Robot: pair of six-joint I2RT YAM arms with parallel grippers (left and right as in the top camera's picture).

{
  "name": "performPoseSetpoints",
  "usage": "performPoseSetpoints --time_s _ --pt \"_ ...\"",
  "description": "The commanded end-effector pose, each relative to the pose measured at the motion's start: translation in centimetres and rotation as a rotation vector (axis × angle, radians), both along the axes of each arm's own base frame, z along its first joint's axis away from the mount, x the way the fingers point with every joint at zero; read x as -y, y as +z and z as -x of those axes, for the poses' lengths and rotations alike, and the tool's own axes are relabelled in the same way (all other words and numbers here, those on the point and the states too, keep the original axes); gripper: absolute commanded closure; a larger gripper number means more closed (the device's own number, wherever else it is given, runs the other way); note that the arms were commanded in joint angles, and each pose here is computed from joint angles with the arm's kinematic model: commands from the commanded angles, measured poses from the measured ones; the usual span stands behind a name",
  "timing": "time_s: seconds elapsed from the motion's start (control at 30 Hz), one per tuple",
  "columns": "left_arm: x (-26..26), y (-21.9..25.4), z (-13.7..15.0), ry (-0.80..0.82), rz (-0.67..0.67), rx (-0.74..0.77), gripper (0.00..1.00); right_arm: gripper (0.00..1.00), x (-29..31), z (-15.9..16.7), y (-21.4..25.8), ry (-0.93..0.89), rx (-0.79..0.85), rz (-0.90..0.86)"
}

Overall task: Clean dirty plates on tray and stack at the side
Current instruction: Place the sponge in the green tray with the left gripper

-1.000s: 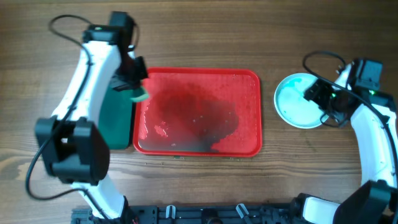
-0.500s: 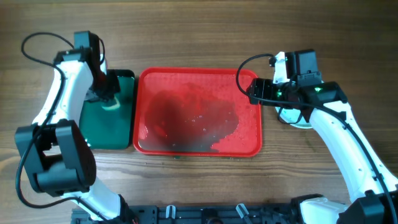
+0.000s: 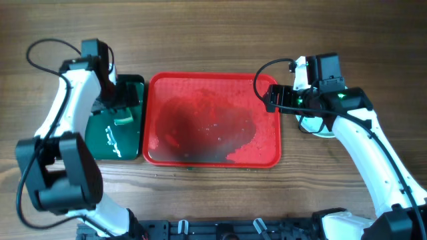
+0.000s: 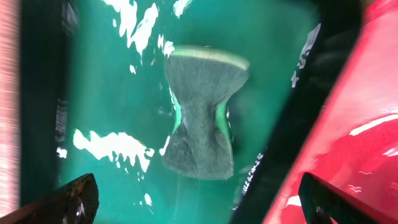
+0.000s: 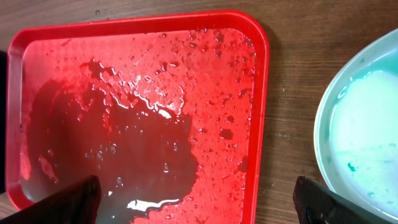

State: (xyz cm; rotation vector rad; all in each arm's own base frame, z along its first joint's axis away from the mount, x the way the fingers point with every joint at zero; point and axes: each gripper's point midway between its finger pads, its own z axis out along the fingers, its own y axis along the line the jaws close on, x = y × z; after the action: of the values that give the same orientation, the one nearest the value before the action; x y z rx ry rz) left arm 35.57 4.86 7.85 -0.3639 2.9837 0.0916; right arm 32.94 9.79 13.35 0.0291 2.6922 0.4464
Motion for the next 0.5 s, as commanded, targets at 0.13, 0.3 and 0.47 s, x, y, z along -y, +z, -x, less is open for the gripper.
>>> performPoseSetpoints --time_s 0.13,0.3,0.47 --pt "0.1 11.3 -0.6 -0.006 -0.022 0.272 0.00 0.01 2.5 -0.2 9.5 -0.035 0.214 0.121" --pt "0.1 11.5 -0.6 -0.006 -0.022 0.278 0.00 0.00 3.8 2.2 15.8 -0.077 0.374 0.130" --pt "0.1 11.5 -0.6 -0.006 -0.022 0.278 0.00 0.00 3.4 5.8 20.6 -0.123 0.511 -0.004"
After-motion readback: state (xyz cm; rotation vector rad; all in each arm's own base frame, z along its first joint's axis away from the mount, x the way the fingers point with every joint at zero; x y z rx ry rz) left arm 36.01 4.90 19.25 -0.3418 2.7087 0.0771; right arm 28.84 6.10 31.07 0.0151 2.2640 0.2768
